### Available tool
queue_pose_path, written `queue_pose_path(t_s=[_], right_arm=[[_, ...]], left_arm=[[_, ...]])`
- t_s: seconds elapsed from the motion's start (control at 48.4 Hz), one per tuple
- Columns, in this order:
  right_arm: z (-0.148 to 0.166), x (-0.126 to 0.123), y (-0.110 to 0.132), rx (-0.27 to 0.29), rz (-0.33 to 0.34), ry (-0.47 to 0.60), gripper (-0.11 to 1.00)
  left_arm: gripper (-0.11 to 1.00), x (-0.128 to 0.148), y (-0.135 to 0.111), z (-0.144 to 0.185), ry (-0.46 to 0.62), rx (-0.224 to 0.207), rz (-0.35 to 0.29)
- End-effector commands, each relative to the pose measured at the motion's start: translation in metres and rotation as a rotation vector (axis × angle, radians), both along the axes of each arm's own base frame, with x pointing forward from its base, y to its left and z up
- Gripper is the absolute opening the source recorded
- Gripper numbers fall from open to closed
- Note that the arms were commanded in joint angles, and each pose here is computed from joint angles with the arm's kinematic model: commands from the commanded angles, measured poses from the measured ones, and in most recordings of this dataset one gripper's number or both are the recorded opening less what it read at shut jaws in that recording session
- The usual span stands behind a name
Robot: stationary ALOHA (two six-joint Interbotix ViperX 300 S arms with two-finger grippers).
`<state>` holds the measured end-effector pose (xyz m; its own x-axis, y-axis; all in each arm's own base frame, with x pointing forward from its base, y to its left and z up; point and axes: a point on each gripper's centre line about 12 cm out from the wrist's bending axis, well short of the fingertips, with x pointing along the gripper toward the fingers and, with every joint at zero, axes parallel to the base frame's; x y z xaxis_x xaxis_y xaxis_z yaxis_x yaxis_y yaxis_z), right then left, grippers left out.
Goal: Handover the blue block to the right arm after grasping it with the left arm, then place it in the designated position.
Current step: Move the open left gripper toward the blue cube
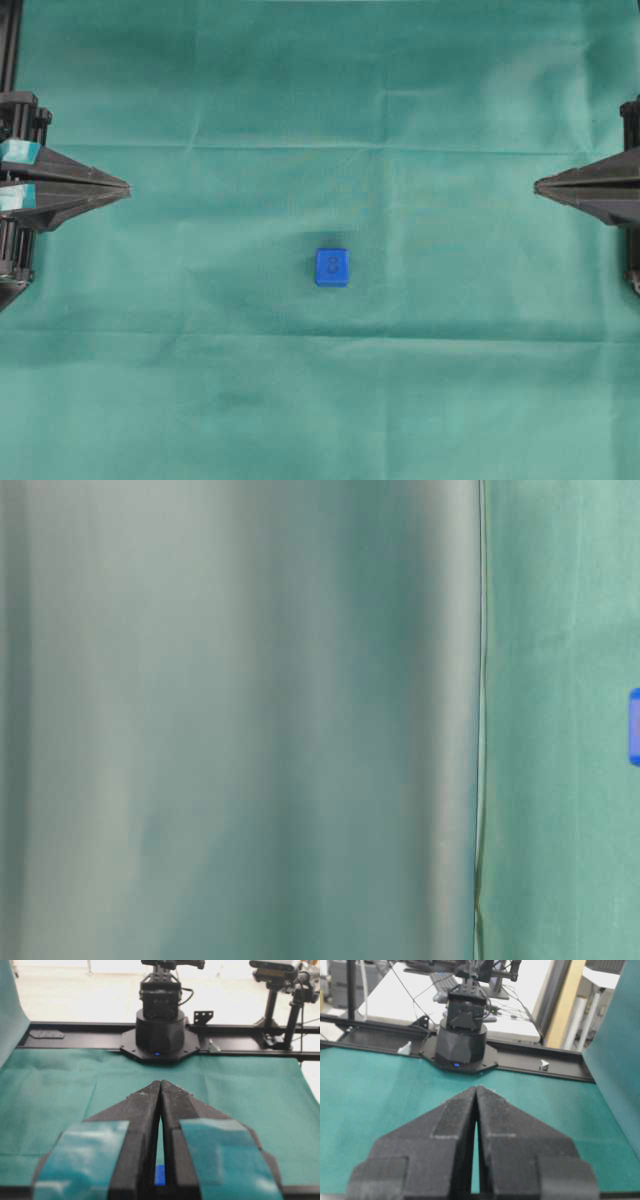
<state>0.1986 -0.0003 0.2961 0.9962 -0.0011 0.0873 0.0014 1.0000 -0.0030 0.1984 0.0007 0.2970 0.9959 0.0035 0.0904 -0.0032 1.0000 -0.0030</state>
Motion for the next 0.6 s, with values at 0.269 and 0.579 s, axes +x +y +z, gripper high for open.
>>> queue_pose_path(t_s=[0.269, 0.579], right_arm=[[0.0051, 0.0038, -0.0004, 0.023, -0.001, 0.072, 0.0], [0.0045, 0.0045, -0.0001, 0.054, 0.002, 0.083, 0.0]], left_arm=[[0.02, 0.0032, -0.0006, 0.0029, 0.021, 0.006, -0.003], [0.02, 0.0054, -0.0009, 0.0081, 0.035, 0.008, -0.004]])
